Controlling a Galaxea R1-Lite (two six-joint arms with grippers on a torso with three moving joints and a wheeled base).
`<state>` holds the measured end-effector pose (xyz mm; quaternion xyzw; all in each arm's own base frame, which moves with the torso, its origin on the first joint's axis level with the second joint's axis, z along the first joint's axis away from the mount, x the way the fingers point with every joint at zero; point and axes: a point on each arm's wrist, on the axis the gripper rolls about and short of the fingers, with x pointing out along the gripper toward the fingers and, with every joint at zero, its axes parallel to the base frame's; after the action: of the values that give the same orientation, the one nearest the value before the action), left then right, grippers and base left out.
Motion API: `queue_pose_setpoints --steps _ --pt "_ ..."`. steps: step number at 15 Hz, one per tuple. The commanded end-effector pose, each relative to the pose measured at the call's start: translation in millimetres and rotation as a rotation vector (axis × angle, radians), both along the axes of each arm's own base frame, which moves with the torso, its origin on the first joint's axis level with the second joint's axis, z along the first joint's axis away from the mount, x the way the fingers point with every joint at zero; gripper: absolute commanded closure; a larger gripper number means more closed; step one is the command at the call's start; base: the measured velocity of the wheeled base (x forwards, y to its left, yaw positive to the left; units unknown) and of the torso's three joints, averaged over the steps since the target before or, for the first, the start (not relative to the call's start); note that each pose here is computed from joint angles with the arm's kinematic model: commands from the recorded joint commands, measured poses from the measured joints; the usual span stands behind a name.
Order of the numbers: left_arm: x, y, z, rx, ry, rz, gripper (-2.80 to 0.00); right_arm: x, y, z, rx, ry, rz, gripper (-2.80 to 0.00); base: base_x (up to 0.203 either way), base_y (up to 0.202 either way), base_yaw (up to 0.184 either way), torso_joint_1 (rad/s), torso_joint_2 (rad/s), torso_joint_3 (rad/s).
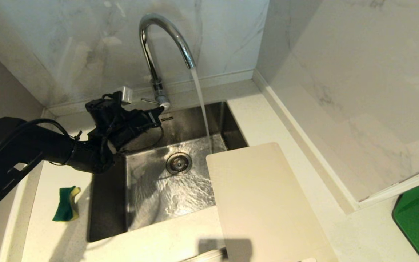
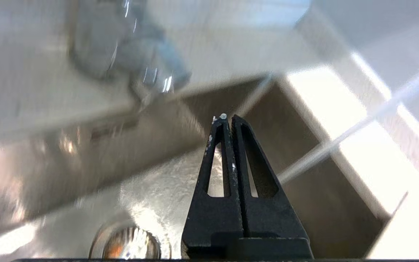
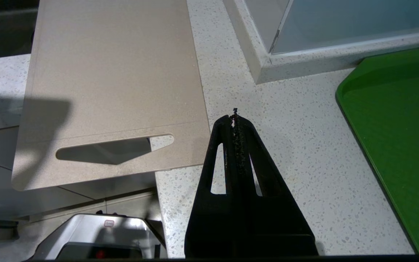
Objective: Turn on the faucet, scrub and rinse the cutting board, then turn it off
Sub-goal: Turn off the tap
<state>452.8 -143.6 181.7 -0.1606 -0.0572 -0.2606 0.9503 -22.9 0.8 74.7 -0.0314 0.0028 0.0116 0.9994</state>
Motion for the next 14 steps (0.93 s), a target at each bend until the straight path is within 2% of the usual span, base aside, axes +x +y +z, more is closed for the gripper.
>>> queue_pose_setpoints --steps 1,3,11,14 --pt "15 -7 -5 -0.009 -0.024 0.007 0.0 0 0 0 0.0 0.0 0.001 0.0 0.0 0.0 0.0 0.0 0.0 0.0" --pt "24 -8 -9 -0.006 -0.013 0.016 0.0 0 0 0 -0.001 0.001 0.0 0.0 0.0 0.0 0.0 0.0 0.0 0.0" --pt "40 -10 1 -0.04 -0.076 0.076 0.0 0 0 0 -0.001 -0.002 0.001 0.0 0.0 0.0 0.0 0.0 0.0 0.0" --pt "48 0 6 -0.045 -0.087 0.101 0.0 0 0 0 -0.001 -0.002 0.002 0.0 0.0 0.0 0.0 0.0 0.0 0.0"
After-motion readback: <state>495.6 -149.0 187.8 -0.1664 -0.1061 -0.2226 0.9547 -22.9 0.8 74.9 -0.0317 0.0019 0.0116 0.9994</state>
